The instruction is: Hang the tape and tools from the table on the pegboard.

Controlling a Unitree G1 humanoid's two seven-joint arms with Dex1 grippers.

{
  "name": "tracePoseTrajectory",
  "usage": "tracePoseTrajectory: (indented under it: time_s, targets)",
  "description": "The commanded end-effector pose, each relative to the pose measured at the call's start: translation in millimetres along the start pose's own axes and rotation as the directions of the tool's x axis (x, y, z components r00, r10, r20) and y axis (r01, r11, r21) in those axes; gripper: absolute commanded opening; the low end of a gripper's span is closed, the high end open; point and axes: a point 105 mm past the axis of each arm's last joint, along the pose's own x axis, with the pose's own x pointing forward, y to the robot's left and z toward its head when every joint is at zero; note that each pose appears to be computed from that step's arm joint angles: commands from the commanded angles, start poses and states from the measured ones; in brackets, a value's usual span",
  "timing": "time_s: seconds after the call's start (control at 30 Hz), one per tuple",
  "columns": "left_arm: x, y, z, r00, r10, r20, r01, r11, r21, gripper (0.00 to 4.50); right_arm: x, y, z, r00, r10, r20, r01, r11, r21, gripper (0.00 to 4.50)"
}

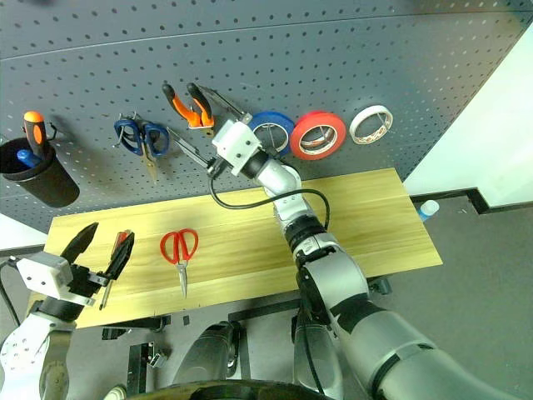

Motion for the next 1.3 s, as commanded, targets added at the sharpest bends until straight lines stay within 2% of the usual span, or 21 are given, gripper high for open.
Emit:
tracePoseTrajectory:
  time_s: [0.03,0.1,0.17,0.23,0.3,0.43,0.47,0.57,0.7,0.77,0.9,1.17,1.3]
  targets:
    - [-7,-12,2,0.999,-0.01,-0.035,0.009,0.999,-0.035,3.86,-14,13,30,0.989,0.131,0.067,-0.128,0.991,-0.046,4.48]
    - [-6,-16,-14,0.992,0.032,-0.125,-0.039,0.998,-0.056,3.86,-38,21,33,0.972,0.236,0.012,-0.236,0.972,-0.014,4.48]
    - [-3,-23,-34,0.968,0.07,-0.24,-0.093,0.992,-0.084,3.86,-67,35,32,0.926,0.373,-0.061,-0.368,0.927,0.079,4.48]
    - [3,-30,-55,0.924,0.096,-0.371,-0.135,0.987,-0.082,3.86,-93,48,29,0.864,0.486,-0.13,-0.458,0.867,0.197,4.48]
    - [9,-37,-78,0.86,0.116,-0.497,-0.166,0.984,-0.058,3.86,-118,56,25,0.811,0.55,-0.197,-0.487,0.823,0.294,4.48]
    - [30,-40,-100,0.769,0.18,-0.613,-0.294,0.952,-0.089,3.86,-148,61,12,0.738,0.59,-0.329,-0.486,0.802,0.348,4.48]
    - [34,-40,-105,0.741,0.19,-0.644,-0.323,0.941,-0.095,3.86,-151,61,10,0.73,0.591,-0.344,-0.487,0.802,0.346,4.48]
    - [47,-47,-114,0.682,0.176,-0.71,-0.35,0.931,-0.106,4.48,-155,57,6,0.724,0.577,-0.377,-0.479,0.814,0.327,4.5]
    - [61,-53,-128,0.564,0.163,-0.81,-0.418,0.902,-0.109,4.49,-162,56,9,0.71,0.601,-0.368,-0.488,0.796,0.359,4.5]
    - [65,-53,-132,0.512,0.174,-0.841,-0.41,0.91,-0.061,4.49,-166,58,13,0.695,0.629,-0.348,-0.5,0.771,0.395,4.5]
    - [75,-53,-136,0.49,0.178,-0.853,-0.416,0.908,-0.05,4.49,-172,59,22,0.688,0.656,-0.31,-0.485,0.734,0.475,4.5]
    - [82,-62,-148,0.447,0.099,-0.889,-0.515,0.841,-0.166,4.49,-171,53,19,0.707,0.617,-0.346,-0.453,0.771,0.448,4.5]
    - [82,-62,-148,0.444,0.103,-0.89,-0.535,0.827,-0.171,3.28,-170,51,18,0.711,0.609,-0.352,-0.452,0.779,0.434,4.5]
